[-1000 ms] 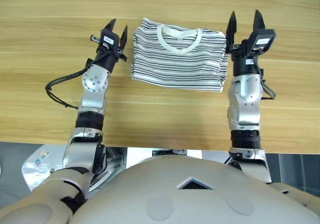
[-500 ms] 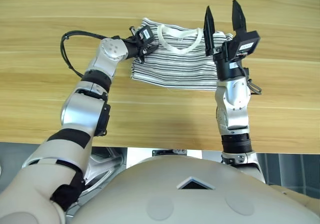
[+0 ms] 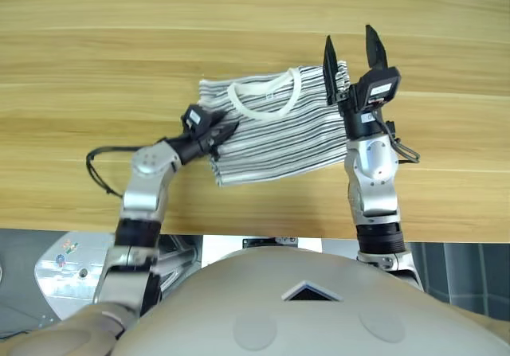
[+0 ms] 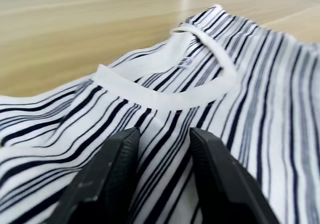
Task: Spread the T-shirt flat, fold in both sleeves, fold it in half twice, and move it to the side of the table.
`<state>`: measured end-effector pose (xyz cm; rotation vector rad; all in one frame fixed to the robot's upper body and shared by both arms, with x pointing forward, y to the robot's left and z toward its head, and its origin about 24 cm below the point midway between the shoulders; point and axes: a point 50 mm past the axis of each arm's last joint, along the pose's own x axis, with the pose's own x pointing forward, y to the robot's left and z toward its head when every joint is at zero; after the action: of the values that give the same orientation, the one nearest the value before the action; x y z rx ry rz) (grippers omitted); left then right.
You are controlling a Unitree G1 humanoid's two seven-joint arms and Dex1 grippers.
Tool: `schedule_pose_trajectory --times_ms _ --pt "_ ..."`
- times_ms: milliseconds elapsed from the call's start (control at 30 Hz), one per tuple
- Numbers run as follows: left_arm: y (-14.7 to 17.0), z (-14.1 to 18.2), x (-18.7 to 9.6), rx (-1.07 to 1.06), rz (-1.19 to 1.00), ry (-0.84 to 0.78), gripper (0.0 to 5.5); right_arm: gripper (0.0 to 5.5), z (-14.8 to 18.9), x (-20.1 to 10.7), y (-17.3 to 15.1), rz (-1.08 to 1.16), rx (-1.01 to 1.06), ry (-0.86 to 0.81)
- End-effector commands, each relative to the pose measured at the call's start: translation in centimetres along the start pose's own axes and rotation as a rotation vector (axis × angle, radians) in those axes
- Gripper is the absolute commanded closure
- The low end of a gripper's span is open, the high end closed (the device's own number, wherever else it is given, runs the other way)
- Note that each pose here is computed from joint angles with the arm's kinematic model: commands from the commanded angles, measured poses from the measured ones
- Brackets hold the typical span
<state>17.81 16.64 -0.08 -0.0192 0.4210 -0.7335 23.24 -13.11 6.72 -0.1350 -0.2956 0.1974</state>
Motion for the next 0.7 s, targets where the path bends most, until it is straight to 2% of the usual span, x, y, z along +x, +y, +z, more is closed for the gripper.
schedule_pose_trajectory --times_ms 33,100,200,267,333,433,500,567,600,700 --pt "-7.2 -3.1 -5.6 -0.211 -0.14 0.218 3.64 2.46 -0.7 0.2 -1.0 0.027 -0.112 0.058" --pt "-8.3 -2.3 -5.2 -0.169 -0.205 0.182 3.64 2.46 -0.8 0.4 -1.1 0.043 -0.139 0.06" --pt "-7.3 -1.3 -3.4 -0.124 -0.144 0.118 3.64 2.46 -0.8 -0.8 -2.6 0.022 -0.176 0.069" --pt "-6.7 -0.2 -2.3 -0.08 -0.091 0.045 3.64 2.46 0.4 -2.7 -4.9 0.027 -0.17 0.049" --pt "-5.9 2.0 -1.6 -0.036 -0.056 -0.1 3.64 2.46 2.5 -6.3 -8.1 0.138 -0.216 0.057" --pt "-7.2 5.1 -1.8 -0.018 -0.148 -0.34 3.64 2.46 2.2 -13.9 -11.5 0.473 -0.315 0.318" --pt "-8.5 5.7 -2.1 -0.009 -0.231 -0.411 3.64 2.46 1.4 -17.4 -14.0 0.48 -0.307 0.487" --pt "-9.4 5.5 -2.4 -0.01 -0.278 -0.425 3.64 2.46 1.1 -19.6 -16.1 0.438 -0.321 0.594" --pt "-9.6 5.5 -2.5 0.005 -0.282 -0.431 3.64 2.46 0.9 -20.3 -16.1 0.459 -0.323 0.625" --pt "-9.1 6.4 -2.3 0.024 -0.262 -0.482 3.64 2.46 -0.3 -20.7 -13.9 0.581 -0.303 0.644"
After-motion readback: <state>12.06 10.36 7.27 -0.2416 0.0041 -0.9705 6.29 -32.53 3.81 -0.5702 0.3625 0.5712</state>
